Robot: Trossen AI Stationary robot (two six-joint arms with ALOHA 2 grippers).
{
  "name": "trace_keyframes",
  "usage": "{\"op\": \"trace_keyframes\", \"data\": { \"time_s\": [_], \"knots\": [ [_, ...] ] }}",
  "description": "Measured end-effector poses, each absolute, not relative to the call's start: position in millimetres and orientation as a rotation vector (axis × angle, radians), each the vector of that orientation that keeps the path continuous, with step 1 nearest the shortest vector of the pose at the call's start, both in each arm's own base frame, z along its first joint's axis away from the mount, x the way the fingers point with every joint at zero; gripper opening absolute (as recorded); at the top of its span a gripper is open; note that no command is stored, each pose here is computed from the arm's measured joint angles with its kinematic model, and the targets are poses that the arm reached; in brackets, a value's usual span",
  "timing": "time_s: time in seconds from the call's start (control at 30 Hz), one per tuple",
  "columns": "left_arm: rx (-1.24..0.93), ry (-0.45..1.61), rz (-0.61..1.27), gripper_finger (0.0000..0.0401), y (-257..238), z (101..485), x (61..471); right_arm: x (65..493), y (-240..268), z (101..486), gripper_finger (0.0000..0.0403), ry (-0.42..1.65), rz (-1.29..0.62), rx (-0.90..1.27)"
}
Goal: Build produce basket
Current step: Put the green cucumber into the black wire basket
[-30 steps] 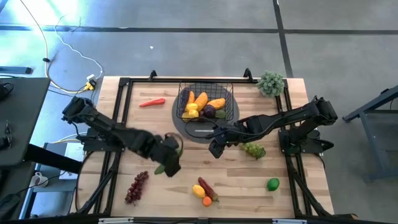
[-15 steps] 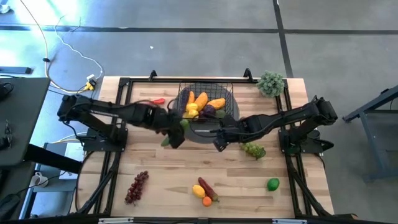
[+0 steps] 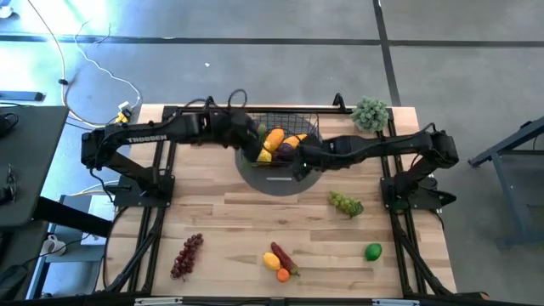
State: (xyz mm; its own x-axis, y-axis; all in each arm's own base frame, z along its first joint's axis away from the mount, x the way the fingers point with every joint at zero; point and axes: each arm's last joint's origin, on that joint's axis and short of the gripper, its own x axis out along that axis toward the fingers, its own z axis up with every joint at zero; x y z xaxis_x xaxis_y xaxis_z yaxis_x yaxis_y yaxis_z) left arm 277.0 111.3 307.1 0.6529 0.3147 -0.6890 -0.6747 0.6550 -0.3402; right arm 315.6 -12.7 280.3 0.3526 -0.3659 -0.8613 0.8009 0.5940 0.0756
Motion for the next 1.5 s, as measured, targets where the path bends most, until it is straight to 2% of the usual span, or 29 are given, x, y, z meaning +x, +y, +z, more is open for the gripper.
{"op": "trace_keyframes", "data": {
  "time_s": [0.33, 1.07, 1.5],
  "knots": [
    [-0.685, 0.528, 0.734, 0.0115, 158, 309, 261, 321, -46, 284, 0.0246, 0.906, -0.736, 0.481],
    [-0.781, 0.659, 0.867, 0.0116, 184, 252, 286, 309, -100, 284, 0.0246, 0.969, -0.732, 0.370],
    [-0.869, 0.640, 0.877, 0.0168, 186, 250, 285, 309, -100, 284, 0.0246, 0.982, -0.713, 0.337]
  ]
}}
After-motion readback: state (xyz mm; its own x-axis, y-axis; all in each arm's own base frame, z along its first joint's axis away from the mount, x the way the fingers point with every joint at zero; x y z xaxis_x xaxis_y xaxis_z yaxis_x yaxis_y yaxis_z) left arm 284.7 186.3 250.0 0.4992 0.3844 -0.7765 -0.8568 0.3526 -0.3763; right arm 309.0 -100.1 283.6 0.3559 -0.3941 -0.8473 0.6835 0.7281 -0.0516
